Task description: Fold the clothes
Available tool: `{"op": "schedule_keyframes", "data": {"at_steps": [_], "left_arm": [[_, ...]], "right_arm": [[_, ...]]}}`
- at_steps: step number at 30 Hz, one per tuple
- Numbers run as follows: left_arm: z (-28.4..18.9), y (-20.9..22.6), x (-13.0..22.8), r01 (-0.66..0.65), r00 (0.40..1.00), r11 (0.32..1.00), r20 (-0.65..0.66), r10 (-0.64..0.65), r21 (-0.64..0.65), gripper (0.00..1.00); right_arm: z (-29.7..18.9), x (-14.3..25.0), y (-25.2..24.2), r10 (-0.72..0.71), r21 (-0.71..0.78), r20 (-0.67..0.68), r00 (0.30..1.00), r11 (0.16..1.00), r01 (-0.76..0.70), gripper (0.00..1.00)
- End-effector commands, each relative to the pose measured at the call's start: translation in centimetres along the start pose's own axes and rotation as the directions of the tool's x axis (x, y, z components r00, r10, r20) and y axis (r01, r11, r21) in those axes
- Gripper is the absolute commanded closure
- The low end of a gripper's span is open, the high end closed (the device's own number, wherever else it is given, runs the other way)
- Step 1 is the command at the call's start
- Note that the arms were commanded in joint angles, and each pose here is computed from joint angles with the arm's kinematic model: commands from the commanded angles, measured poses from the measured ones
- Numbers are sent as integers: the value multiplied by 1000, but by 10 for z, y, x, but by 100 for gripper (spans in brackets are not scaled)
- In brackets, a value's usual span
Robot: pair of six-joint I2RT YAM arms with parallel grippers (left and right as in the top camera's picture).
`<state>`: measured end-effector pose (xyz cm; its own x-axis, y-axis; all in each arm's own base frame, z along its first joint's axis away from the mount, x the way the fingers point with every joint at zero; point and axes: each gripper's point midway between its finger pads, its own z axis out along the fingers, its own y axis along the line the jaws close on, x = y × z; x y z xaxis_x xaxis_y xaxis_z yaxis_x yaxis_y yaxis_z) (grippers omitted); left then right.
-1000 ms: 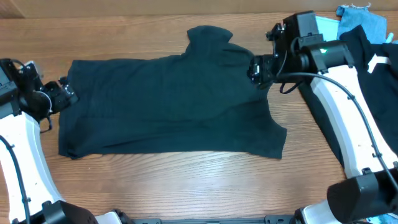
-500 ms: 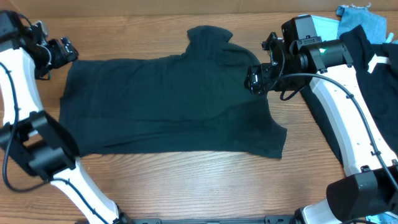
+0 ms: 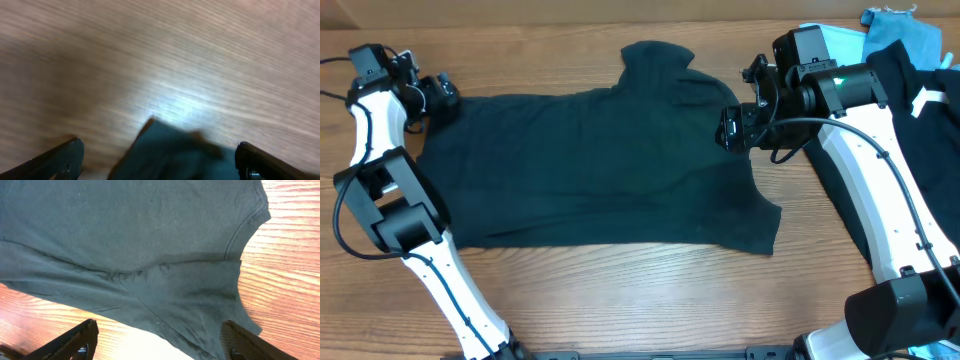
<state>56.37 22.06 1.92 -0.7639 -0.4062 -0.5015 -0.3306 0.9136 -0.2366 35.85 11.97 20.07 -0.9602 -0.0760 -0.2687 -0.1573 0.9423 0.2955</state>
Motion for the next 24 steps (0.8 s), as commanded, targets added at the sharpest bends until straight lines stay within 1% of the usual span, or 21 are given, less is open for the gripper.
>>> {"op": "schedule_keyframes", "data": {"at_steps": [1,2,3,4,5,7,8,9,11,13,14,15,16,19,20,22,24], "left_arm": [[28,-13,19,-24,998,998,-50,26,49,10],[31,-19,24,-27,998,997,-64,31,66,34],[31,-21,25,-27,997,997,-70,32,68,44],[31,-24,27,-30,996,997,-76,35,68,57],[31,-24,29,-27,996,997,-86,33,68,62],[30,-24,35,-19,993,998,-112,27,66,66],[30,-23,39,-14,992,998,-126,22,64,70],[29,-21,43,-7,990,998,-142,16,61,80],[26,-18,47,5,987,998,-163,5,58,95],[17,-17,47,15,985,998,-174,-5,56,96],[9,-17,44,19,985,998,-174,-9,56,96],[2,-18,41,19,985,998,-172,-9,54,96],[-16,-22,34,17,987,998,-163,-9,53,96],[-47,-30,29,48,984,998,-171,-39,49,96],[-55,-34,30,52,982,997,-182,-42,48,96],[-69,-39,39,61,972,997,-228,-49,45,96],[-75,-41,54,78,955,996,-290,-64,38,96]], "right_arm": [[-2,-2,1,8,-6,10,1000,1000,-8,21],[-2,-2,1,8,-6,10,1000,1000,-8,21],[-2,-2,1,8,-6,10,1000,1000,-8,22],[-2,-2,1,8,-6,10,1000,1000,-8,22],[-2,-3,1,8,-6,11,1000,1000,-8,22],[-2,-3,1,7,-7,12,1000,1000,-7,22],[-2,-3,1,7,-7,12,1000,1000,-7,22],[-2,-3,1,7,-7,12,1000,1000,-7,22],[-2,-4,1,5,-7,17,1000,1000,-5,22],[-3,-12,2,-4,-10,49,999,1000,4,23],[-3,-20,3,-12,-13,80,997,1000,13,26],[-3,-28,3,-20,-17,111,994,1000,22,29],[0,-44,2,-28,-20,160,987,999,32,29],[23,-65,-3,-18,-62,184,983,998,30,30],[34,-71,-5,-21,-81,182,983,996,36,29],[70,-89,-8,-79,-116,190,979,988,102,14],[91,-111,-16,-119,-89,236,964,986,144,12]]}}
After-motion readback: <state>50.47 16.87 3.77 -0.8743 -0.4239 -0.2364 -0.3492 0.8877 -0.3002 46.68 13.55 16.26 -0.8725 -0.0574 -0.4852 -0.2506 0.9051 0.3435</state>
